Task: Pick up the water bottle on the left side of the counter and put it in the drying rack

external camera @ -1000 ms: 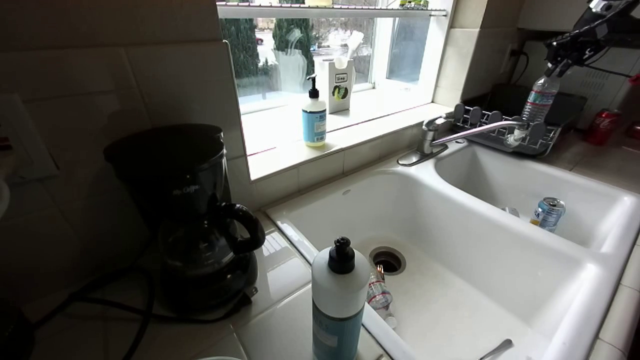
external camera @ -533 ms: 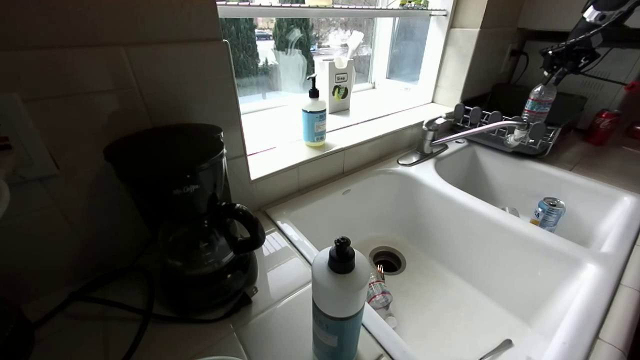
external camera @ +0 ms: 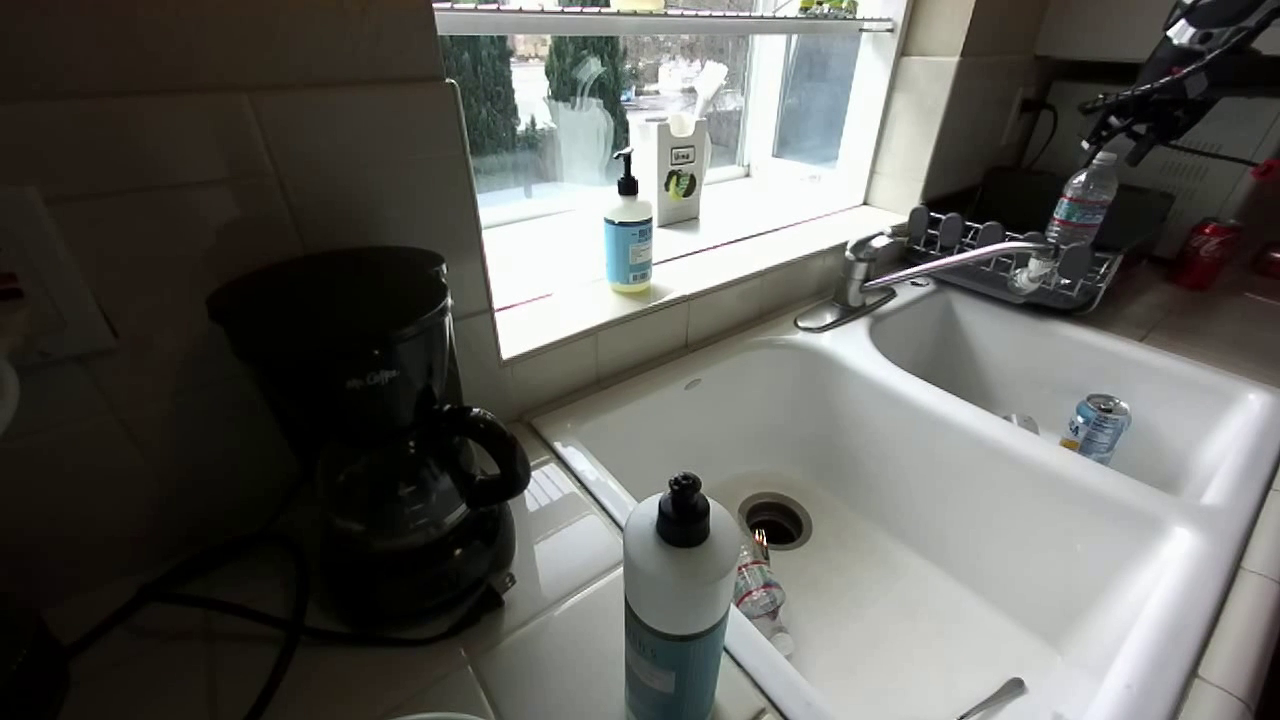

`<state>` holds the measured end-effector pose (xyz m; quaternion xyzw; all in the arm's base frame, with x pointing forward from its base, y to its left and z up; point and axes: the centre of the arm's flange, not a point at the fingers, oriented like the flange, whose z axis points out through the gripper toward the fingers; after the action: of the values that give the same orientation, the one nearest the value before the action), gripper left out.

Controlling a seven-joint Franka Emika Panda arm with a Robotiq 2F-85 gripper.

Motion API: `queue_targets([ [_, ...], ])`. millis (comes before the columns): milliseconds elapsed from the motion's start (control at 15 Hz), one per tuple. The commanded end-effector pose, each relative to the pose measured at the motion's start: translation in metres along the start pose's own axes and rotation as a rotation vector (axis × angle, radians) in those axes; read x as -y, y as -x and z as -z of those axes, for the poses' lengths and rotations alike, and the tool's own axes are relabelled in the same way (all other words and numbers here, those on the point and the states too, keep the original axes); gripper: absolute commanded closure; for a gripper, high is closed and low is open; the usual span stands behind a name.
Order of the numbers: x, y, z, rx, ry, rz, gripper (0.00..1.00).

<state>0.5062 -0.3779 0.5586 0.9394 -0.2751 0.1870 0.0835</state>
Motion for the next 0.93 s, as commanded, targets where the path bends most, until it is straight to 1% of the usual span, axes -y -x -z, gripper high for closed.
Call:
queue_targets([
  [0, 0.001, 0.013, 0.013, -0.02, 0.015, 0.01, 0.0],
  [200, -0.003, 0.015, 0.037, -0.05, 0.008, 0.02, 0.0],
  [333, -0.007, 0.018, 0.059, -0.077, -0.022, 0.031, 0.0],
  [467, -0.007, 0.027, 0.08, -0.105, -0.111, 0.14, 0.0],
  [600, 0.005, 0.039, 0.096, -0.122, -0.153, 0.233, 0.0],
  [867, 0.058, 0.074, 0.122, -0.142, -0.196, 0.447, 0.0],
])
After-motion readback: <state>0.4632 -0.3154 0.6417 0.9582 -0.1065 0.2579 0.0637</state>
